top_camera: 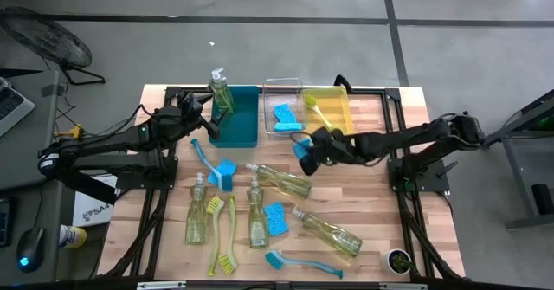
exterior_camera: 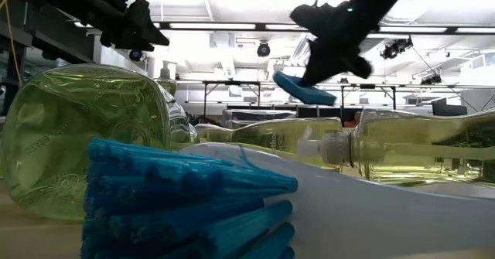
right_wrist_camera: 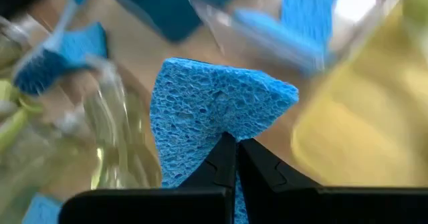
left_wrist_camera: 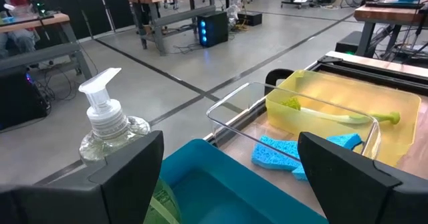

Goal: Pick & Place Kitchen Sink Supplies
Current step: Put the blue sponge into the transparent bin

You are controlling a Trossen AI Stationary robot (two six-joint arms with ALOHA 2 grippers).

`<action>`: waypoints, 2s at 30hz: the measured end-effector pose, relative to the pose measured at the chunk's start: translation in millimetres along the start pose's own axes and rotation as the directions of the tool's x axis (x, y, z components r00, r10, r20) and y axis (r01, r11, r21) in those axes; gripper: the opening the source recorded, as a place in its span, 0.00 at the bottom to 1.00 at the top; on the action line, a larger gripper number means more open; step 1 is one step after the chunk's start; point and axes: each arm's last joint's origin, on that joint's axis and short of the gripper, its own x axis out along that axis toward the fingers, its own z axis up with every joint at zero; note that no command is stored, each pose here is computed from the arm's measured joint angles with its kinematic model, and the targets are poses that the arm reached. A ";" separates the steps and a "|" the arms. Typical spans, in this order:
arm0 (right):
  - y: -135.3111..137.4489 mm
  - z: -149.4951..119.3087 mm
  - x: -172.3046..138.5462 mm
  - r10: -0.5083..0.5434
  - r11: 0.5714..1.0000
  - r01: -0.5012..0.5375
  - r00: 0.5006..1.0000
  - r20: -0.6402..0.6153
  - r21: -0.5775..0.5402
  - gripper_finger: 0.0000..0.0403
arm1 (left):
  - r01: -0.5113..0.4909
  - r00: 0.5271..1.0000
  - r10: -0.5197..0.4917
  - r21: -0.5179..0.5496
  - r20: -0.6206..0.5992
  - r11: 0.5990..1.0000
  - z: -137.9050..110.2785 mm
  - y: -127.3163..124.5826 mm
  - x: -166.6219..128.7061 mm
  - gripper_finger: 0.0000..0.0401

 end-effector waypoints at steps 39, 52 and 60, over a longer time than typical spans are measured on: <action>-78.8 88.2 95.5 -0.006 1.000 -0.008 0.889 0.459 0.029 0.00 | -0.003 1.000 0.003 -0.005 0.002 1.000 0.4 0.1 -0.1 0.85; -93.6 81.4 118.8 0.018 0.999 -0.036 0.916 0.401 0.037 0.00 | -0.003 1.000 0.003 -0.004 0.002 1.000 0.4 0.1 -0.1 0.85; -94.4 76.4 120.5 0.001 0.995 -0.036 0.935 0.355 0.092 0.00 | -0.013 1.000 0.013 -0.004 0.002 1.000 0.4 0.4 -0.1 0.85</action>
